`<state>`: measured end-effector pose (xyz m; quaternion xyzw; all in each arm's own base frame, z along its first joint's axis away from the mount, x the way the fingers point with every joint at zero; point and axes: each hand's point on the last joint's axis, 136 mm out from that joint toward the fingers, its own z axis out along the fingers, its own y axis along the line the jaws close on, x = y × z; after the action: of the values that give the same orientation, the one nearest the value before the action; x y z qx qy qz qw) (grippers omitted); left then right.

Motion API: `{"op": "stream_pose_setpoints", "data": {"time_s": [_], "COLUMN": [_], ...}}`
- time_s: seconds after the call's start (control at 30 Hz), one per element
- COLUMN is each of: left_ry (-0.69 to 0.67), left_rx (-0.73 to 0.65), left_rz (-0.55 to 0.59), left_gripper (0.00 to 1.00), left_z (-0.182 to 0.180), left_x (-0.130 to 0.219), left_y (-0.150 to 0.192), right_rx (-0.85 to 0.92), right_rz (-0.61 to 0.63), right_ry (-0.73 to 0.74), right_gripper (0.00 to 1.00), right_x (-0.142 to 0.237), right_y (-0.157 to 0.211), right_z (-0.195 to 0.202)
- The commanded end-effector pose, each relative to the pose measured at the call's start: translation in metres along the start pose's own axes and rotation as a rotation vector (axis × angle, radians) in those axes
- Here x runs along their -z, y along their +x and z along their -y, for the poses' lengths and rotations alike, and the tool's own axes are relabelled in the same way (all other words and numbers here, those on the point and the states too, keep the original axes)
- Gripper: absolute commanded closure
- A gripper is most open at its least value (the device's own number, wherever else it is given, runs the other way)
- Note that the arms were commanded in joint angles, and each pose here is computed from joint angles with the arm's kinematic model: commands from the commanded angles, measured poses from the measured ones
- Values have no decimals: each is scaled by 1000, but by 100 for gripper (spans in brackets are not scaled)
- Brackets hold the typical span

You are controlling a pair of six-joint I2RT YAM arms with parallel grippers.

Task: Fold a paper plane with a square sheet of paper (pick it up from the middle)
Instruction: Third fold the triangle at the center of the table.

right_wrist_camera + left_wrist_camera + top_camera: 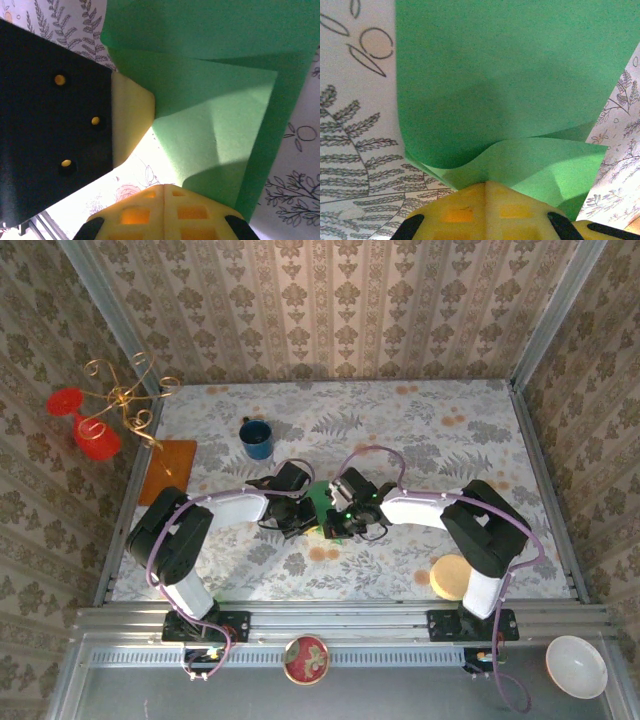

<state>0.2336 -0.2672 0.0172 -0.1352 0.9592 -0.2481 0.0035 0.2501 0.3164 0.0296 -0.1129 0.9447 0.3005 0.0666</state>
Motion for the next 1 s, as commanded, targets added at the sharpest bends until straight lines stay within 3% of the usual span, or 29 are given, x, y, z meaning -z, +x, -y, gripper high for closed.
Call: {"op": "stream_pose_setpoints", "data": {"time_s": [0.0, 0.97], "left_ry": [-138, -151], "left_rx": [38, 43], "left_rz": [-41, -44], "left_gripper": [94, 94], "left_z": [-39, -43], "left_x": [-14, -16], "left_y": [9, 8], "right_rx": [-8, -32], "right_rz": [6, -86], "right_ry": [-24, 96], "right_gripper": [97, 98], "right_x": [1, -14], "right_y": [-5, 20], "right_z": [-4, 32]}}
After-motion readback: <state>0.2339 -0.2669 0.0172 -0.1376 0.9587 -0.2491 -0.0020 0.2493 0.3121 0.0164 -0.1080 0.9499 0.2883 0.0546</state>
